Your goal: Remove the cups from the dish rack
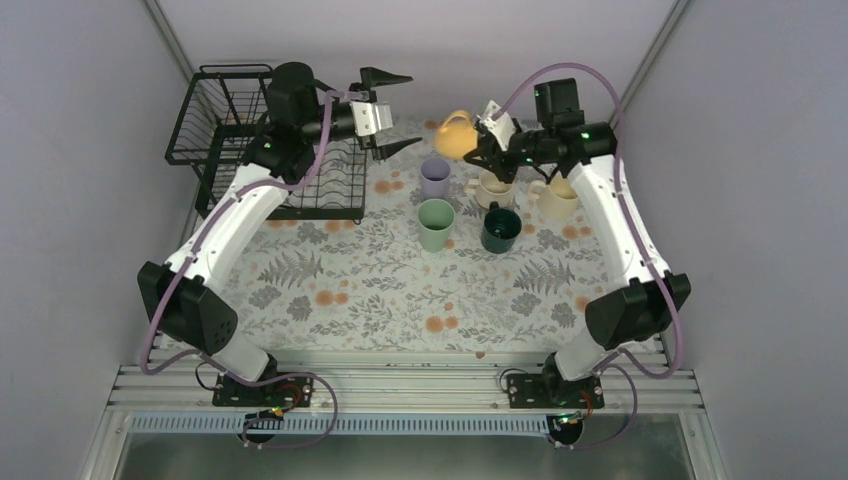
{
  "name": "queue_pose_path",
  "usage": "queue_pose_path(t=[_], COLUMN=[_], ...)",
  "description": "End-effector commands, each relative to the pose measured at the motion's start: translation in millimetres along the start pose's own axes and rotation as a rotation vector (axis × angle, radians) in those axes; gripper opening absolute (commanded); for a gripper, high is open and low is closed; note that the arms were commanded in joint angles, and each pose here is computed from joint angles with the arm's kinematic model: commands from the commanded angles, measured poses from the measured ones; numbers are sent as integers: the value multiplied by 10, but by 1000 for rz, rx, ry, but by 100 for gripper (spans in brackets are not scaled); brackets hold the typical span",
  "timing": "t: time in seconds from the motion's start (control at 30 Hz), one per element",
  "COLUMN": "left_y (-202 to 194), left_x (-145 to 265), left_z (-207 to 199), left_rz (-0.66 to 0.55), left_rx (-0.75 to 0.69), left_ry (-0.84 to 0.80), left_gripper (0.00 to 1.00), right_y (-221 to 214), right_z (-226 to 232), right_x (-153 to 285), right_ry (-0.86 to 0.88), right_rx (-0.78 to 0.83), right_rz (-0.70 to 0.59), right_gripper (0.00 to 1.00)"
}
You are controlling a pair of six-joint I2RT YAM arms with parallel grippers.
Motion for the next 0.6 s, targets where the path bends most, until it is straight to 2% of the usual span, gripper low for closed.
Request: queue_pose_path(t=[0.0,0.13,0.33,0.43,0.57], left_y=[-19,-253,-718,-921,-1193], left_x=[118,240,510,708,940], left_z=[79,93,107,60,74], left_rz=[211,461,825,919,1017], left_rx=[-102,-158,-316,-369,-331], left_ry=[70,136,268,294,321], left_gripper=[100,100,100,100,100], right_y=[3,-443,-1086,-1387,-1679], right_z=[-88,-212,-228,-205,-145], right_x=[462,573,691,723,742], right_ry=[-329,-420,-494,-506,-499], right_rx=[12,-108,-210,-249,-280], right_rz=[173,382,569,657,722], right_gripper=[3,4,4,4,4])
Point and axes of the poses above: each gripper's point midway between its finger pads, its own x axis back along the fingers, its own z axis along the line the jaws close on, y = z × x, the point moved 8 cm from there along x, back along the fingers
